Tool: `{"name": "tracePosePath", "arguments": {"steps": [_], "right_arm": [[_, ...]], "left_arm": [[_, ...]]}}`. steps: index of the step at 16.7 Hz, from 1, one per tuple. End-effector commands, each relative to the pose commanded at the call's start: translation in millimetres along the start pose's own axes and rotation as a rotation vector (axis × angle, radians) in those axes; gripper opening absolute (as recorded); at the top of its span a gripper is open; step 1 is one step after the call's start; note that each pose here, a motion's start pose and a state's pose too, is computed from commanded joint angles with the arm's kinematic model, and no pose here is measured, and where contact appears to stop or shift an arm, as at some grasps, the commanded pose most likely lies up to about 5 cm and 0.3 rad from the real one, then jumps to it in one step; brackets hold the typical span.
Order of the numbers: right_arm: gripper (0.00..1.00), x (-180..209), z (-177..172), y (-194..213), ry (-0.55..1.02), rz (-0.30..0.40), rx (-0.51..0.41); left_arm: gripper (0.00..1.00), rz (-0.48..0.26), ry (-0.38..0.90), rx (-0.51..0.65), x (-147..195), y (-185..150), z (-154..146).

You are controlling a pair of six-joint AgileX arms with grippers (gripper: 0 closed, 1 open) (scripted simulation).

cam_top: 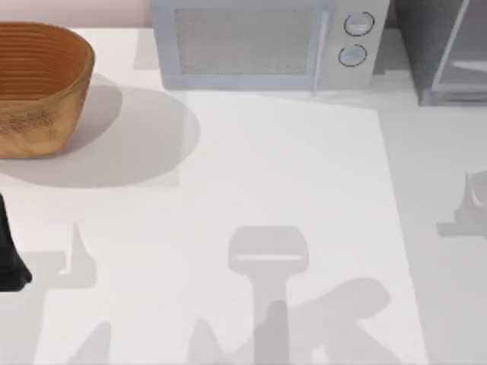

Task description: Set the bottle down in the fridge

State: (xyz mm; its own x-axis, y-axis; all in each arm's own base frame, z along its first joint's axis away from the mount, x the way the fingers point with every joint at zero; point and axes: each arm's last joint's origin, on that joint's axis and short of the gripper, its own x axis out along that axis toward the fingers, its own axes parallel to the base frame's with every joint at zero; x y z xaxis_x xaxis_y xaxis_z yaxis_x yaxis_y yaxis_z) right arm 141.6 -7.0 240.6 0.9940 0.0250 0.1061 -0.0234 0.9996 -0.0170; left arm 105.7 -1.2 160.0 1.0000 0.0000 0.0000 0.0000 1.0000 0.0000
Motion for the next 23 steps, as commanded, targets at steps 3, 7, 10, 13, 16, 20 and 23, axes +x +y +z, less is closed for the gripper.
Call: {"name": "tracePosePath", "arguments": {"steps": [3,7,10,13,16,20,23], "right_arm": [[0.01,52,15,-12,0.021,-0.004,-0.005],[0.01,138,-9,-38,0.088,-0.013,0.001],[0.01,192,-54,-62,0.124,-0.018,0.011],[0.01,225,-97,-83,0.126,-0.022,0.016],[0.01,242,-127,-96,0.114,-0.024,0.016],[0.01,248,-139,-102,0.108,-0.024,0.016],[0.01,247,-141,-99,0.115,-0.02,0.02]], "left_arm": [[1.0,0.0,0.0,0.0,0,0,0],[1.0,0.0,0.0,0.0,0,0,0],[1.0,0.0,0.0,0.0,0,0,0],[1.0,0.0,0.0,0.0,0,0,0],[1.0,0.0,0.0,0.0,0,0,0],[1.0,0.0,0.0,0.0,0,0,0],[1.0,0.0,0.0,0.0,0,0,0]]}}
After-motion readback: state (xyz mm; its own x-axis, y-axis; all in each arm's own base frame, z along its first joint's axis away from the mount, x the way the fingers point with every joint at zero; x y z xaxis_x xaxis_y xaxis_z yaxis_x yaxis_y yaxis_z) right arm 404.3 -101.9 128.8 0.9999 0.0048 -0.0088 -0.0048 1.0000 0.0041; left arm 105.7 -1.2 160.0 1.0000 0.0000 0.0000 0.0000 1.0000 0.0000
